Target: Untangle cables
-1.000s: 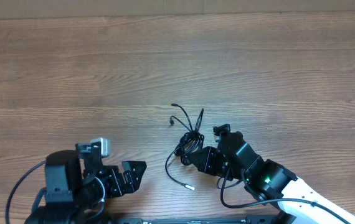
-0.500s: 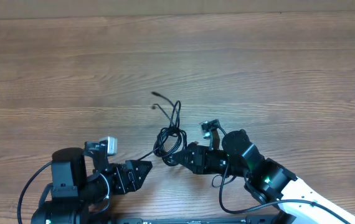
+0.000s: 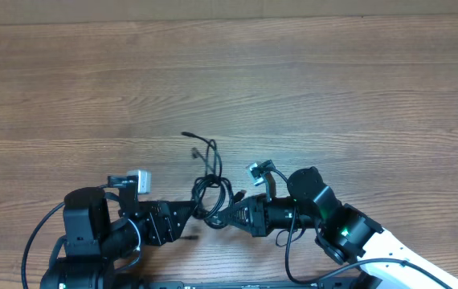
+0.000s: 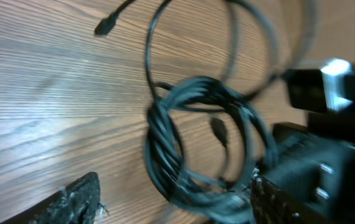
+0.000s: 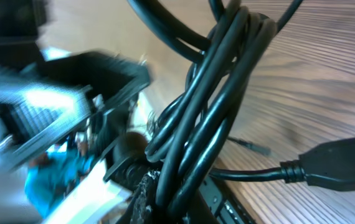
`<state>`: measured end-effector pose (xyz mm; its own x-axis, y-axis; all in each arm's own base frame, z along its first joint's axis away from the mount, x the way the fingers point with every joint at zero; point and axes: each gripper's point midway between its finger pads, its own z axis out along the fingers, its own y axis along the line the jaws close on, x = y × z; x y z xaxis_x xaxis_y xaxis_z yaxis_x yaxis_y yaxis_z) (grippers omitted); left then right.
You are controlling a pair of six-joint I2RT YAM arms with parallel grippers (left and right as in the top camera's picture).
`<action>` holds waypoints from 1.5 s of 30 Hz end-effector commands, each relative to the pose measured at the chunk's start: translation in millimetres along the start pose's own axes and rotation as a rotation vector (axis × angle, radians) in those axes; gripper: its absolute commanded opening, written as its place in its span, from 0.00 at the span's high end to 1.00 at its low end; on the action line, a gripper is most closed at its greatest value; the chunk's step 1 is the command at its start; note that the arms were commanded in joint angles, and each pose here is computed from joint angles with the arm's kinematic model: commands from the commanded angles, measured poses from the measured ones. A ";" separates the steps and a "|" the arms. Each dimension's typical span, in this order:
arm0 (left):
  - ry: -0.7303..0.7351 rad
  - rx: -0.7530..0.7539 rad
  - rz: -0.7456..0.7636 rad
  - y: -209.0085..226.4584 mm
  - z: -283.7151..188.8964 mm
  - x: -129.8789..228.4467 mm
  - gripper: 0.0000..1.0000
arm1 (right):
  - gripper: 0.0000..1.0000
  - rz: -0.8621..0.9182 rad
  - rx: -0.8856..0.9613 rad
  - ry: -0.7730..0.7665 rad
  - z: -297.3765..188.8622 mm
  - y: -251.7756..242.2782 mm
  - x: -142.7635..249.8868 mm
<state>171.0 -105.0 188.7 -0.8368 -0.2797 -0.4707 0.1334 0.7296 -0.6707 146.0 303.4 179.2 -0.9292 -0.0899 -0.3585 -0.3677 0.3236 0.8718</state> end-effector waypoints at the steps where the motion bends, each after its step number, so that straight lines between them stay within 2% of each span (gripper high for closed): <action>1: -0.034 -0.071 -0.042 12.8 -1.1 -4.5 0.26 | 0.96 -0.165 -0.138 0.068 -3.4 28.8 9.1; 6: -0.016 -0.040 -0.085 8.0 0.7 -3.0 0.25 | 0.96 -0.244 -0.238 0.075 -7.1 51.1 9.1; 9: 0.010 0.050 -0.075 -7.1 2.6 -2.9 0.25 | 0.96 -0.244 -0.241 0.079 -7.3 51.4 9.7; 10: 0.022 0.102 -0.064 -16.0 3.1 -3.7 0.28 | 0.96 -0.245 -0.248 0.086 -7.7 52.6 11.0; 18: 0.048 0.070 -0.098 -6.9 9.8 -4.6 0.55 | 0.96 -0.277 -0.296 0.098 -10.6 62.6 12.9; 20: 0.061 0.073 -0.109 -6.4 11.5 -4.0 0.69 | 0.96 -0.283 -0.299 0.093 -10.7 63.5 12.0; 25: 0.064 0.089 -0.074 -7.7 14.5 -7.7 0.96 | 0.96 -0.319 -0.258 0.045 -8.1 57.0 4.3; 29: 0.018 0.089 0.000 -8.6 14.8 -18.7 0.96 | 0.96 -0.242 -0.104 -0.012 -2.3 26.3 -5.7; 33: -0.043 -0.029 0.016 11.0 15.3 -31.0 0.96 | 0.96 -0.118 0.128 -0.031 -2.6 -24.5 -3.3; 34: -0.057 -0.067 0.015 17.6 14.8 -33.3 0.96 | 0.94 -0.095 0.177 -0.032 -4.2 -35.0 -1.6; 37: -0.073 -0.135 0.029 29.2 13.5 -35.8 0.96 | 0.79 -0.034 0.312 -0.023 -11.0 -63.9 6.8; 40: -0.070 -0.185 0.050 38.1 12.3 -34.2 0.96 | 0.69 -0.016 0.347 -0.013 -13.5 -71.4 11.0; 43: -0.054 -0.298 -0.009 58.9 8.0 -26.5 0.96 | 0.40 -0.006 0.343 -0.018 -13.2 -70.4 10.1; 45: -0.026 -0.380 -0.094 74.3 4.5 -15.4 0.96 | 0.25 0.000 0.334 -0.024 -12.5 -68.4 8.8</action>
<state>196.4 -73.0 152.1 -0.8400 -0.3165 -0.4408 -0.0314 0.8393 -0.5427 155.2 269.3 117.4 -0.9337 -0.0970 -0.3446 -0.3304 0.6044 0.7250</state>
